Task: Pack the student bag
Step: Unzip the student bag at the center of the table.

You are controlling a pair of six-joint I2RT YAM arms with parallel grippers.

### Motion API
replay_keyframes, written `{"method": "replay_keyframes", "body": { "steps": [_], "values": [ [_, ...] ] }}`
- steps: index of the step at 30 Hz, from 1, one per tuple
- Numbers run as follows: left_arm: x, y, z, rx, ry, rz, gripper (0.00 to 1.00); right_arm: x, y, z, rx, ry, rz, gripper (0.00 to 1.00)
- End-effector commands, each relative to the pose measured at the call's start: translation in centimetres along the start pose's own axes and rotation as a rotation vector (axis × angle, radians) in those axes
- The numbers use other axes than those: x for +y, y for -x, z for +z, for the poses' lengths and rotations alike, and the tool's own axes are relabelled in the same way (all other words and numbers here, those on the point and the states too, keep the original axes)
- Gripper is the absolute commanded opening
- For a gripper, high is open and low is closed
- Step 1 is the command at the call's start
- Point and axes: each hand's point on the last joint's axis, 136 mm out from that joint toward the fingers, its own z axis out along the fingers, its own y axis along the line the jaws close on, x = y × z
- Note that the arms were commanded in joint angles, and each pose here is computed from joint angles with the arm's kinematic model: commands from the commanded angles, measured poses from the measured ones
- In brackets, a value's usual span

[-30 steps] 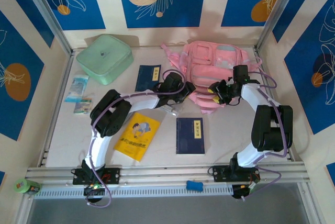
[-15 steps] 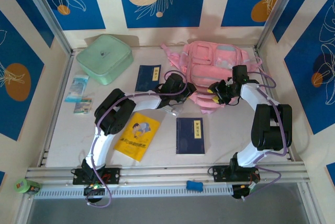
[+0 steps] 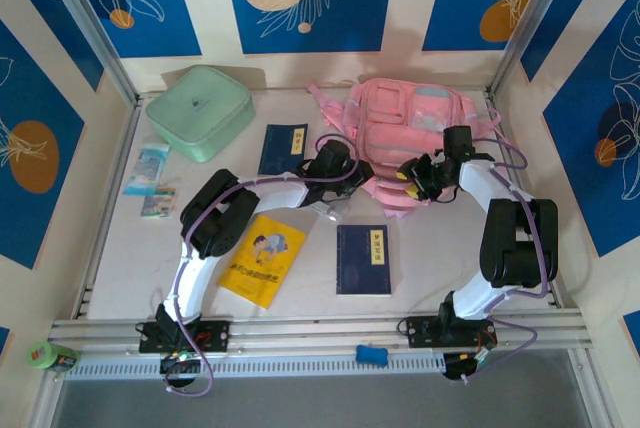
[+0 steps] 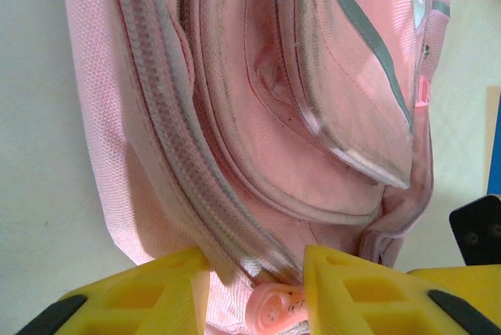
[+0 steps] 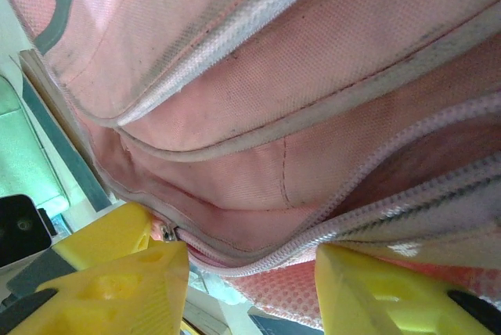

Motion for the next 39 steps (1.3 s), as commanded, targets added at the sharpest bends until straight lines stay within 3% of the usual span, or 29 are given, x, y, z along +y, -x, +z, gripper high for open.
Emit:
{"method": "replay_keyframes", "body": {
  "steps": [1,12,21,32,39],
  "values": [
    [-3.5,0.1,-1.5,0.006,-0.053,0.06,0.36,-0.8,-0.4,0.4,0.011,-0.024,0.005,0.47],
    [-4.4,0.7,-2.6,-0.017,-0.025,0.144,0.38,-1.2,-0.3,0.6,0.011,-0.033,0.009,0.47],
    [-5.3,0.2,-1.9,-0.002,-0.063,0.152,0.36,-1.6,-0.1,0.9,0.012,-0.043,0.013,0.47],
    [-3.2,-0.1,-0.5,-0.011,-0.029,0.092,0.38,-1.7,-0.2,1.1,0.02,-0.036,0.021,0.47],
    [-3.7,-0.5,0.4,-0.007,-0.044,0.111,0.33,-1.8,-0.1,1.2,0.02,-0.041,0.023,0.47]
  ]
}}
